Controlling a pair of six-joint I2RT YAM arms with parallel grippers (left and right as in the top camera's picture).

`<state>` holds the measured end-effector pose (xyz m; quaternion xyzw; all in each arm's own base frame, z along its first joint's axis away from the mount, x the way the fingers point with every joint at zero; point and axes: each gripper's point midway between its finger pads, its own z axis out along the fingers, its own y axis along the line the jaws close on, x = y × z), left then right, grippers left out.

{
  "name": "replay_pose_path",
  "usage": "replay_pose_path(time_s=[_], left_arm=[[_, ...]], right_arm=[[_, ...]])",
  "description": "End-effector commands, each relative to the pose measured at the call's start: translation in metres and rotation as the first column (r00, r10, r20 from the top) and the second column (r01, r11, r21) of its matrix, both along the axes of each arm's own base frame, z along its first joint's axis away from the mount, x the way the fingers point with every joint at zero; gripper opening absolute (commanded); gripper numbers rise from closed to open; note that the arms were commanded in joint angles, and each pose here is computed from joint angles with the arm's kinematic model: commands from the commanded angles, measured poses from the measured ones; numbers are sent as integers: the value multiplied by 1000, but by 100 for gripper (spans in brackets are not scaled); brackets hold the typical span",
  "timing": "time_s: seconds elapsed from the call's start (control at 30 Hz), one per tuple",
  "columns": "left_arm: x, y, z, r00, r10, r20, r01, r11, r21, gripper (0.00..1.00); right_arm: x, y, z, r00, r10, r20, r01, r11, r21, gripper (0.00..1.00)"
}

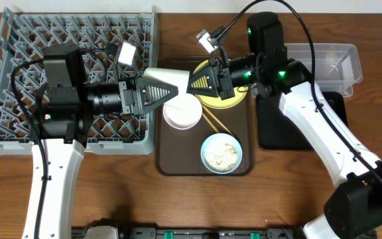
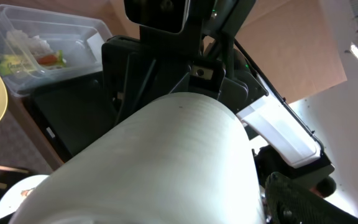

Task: Sort waste into correct bins and load items into the dishwasher
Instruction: 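Lift the white cup and hand it to the left gripper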

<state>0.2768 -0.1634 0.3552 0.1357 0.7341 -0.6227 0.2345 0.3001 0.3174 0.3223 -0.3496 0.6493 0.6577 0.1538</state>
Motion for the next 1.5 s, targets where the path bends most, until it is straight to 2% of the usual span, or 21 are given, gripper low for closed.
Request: replay_pose_path(time_s=[0.0,0.27,0.67,1.0,1.23,1.33,1.37,1.4,1.47], left_arm=[[-1,1,6,1000,-11,27,11,1000,-8,87],[-1,1,6,1000,-11,28,11,1000,-8,91],[0,1,7,999,-11,34,11,1000,-8,91],[0,1,7,999,-10,34,10,1000,-7,75],[2,1,5,999,3,33,-3,1000,2,55],[3,1,5,999,9,33,-9,1000,6,54],[4,2,4,999,11,33,-11,1000,8,52],[4,2,4,999,12,33,-12,1000,8,52],[7,3,2,999,32,32,-33,999,23,51]], right_arm=[[-1,-1,-3,1000,19,-14,-19,1000,6,1],[-3,-2,-4,999,28,-21,-28,1000,7,1],[-6,-3,-3,999,43,-19,-43,999,15,1],[-6,-3,-3,999,43,-19,-43,999,15,1],[-6,-3,-3,999,43,-20,-42,999,14,1],[-6,-3,-3,999,42,-20,-42,999,14,1],[-6,-3,-4,999,40,-19,-39,999,12,2],[-5,-2,-4,999,38,-19,-38,999,11,9],[-3,-2,-5,1000,26,-16,-26,1000,5,30]])
